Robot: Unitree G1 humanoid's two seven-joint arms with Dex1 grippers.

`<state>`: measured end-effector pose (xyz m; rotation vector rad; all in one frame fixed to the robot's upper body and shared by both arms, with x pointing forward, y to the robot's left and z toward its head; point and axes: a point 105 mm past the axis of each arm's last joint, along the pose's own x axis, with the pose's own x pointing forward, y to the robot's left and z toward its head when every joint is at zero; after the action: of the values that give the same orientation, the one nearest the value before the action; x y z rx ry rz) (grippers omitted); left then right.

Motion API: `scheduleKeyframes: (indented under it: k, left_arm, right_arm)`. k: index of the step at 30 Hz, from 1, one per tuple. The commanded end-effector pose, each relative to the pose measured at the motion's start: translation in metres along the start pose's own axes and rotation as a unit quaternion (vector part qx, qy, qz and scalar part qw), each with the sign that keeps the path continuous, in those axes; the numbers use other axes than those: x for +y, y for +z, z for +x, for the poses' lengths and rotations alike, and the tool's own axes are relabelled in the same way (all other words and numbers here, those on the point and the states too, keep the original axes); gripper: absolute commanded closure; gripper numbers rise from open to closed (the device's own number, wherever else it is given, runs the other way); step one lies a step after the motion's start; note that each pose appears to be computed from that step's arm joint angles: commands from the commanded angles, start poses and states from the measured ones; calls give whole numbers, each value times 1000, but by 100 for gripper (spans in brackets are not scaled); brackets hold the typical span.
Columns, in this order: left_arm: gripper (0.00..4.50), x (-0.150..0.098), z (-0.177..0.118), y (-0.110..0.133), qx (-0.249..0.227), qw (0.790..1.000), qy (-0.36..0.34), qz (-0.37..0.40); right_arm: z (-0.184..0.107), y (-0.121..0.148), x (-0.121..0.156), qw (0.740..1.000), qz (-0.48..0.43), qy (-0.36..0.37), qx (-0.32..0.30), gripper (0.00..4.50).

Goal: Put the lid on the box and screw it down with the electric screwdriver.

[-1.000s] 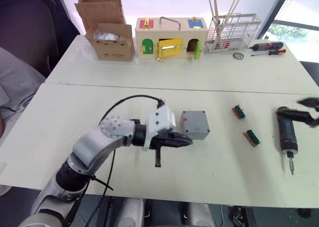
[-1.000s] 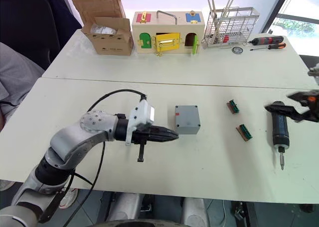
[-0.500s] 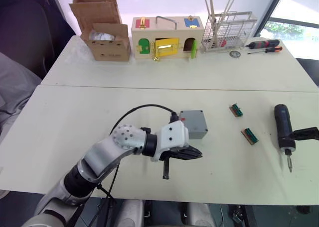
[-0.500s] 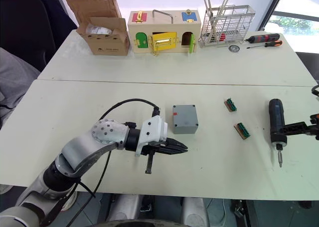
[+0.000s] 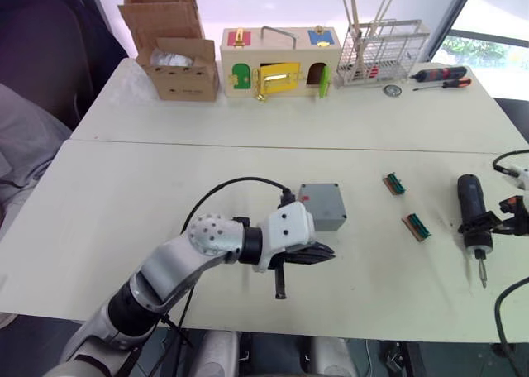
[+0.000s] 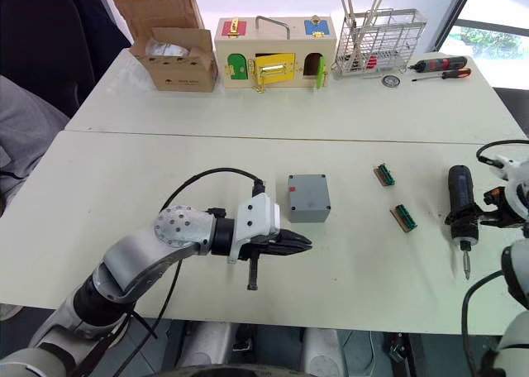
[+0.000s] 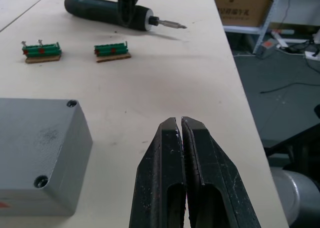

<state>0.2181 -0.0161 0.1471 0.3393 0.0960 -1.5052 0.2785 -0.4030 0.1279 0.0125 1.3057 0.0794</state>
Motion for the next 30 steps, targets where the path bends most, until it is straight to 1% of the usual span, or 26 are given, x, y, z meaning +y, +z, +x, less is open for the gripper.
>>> scheduleKeyframes:
  k: [1, 3, 5, 10, 12, 13, 14, 17, 19, 20, 21, 23, 24, 26, 27, 28, 29, 30]
  left_arm:
    - [440, -7, 1, 6, -8, 1000, 1, 12]
    - [440, -7, 0, 5, -6, 1000, 6, 9]
    - [440, -7, 0, 4, -6, 1000, 12, 6]
    - [440, -3, 1, 3, -5, 1000, 22, 5]
    - [440, -1, 1, 2, -4, 1000, 24, 5]
    - [440, 2, -1, 2, -2, 1000, 25, 5]
    - [440, 5, -2, 1, -1, 1000, 26, 6]
    - [440, 14, -7, 2, -5, 1000, 30, 1]
    - [440, 19, -7, 5, -30, 999, 31, -21]
    - [440, 21, -8, 4, -38, 998, 31, -31]
    - [440, 23, -10, 3, -42, 998, 32, -37]
    - [440, 28, -15, 6, -56, 996, 38, -50]
    - [440, 32, -18, 7, -62, 996, 44, -55]
    - [440, 40, -25, 13, -79, 993, 58, -67]
    - [440, 44, -29, 14, -83, 992, 65, -71]
    - [440, 47, -33, 14, -84, 991, 69, -74]
    - [440, 50, -36, 15, -82, 991, 75, -76]
    - [440, 53, -37, 15, -80, 991, 78, -77]
  right_arm:
    - [-2, -1, -1, 1000, -15, -5, 23, 137]
    - [1, -5, -1, 998, -28, -11, 46, 198]
    - [4, -5, -2, 998, -32, -19, 53, 266]
    - [8, -9, -2, 996, -43, -19, 72, 268]
    - [9, -9, 0, 996, -42, -13, 73, 268]
    - [7, -6, -2, 996, -56, -19, 66, 268]
    - [3, 0, -3, 997, -61, -25, 46, 268]
    - [-18, 28, 2, 997, -69, -19, -40, 268]
    - [-35, 47, 7, 991, -90, -15, -93, 268]
    - [-50, 60, 13, 986, -89, -1, -140, 268]
    - [-60, 69, 18, 981, -89, 10, -171, 268]
    - [-85, 87, 23, 964, -95, 13, -246, 268]
    - [-95, 95, 29, 953, -95, 27, -285, 268]
    - [-121, 110, 50, 915, -93, 94, -382, 268]
    - [-131, 116, 63, 887, -110, 118, -432, 268]
    - [-137, 119, 71, 868, -122, 127, -464, 268]
    - [-147, 121, 96, 818, -133, 178, -531, 268]
    - [-154, 113, 108, 780, -130, 208, -576, 268]
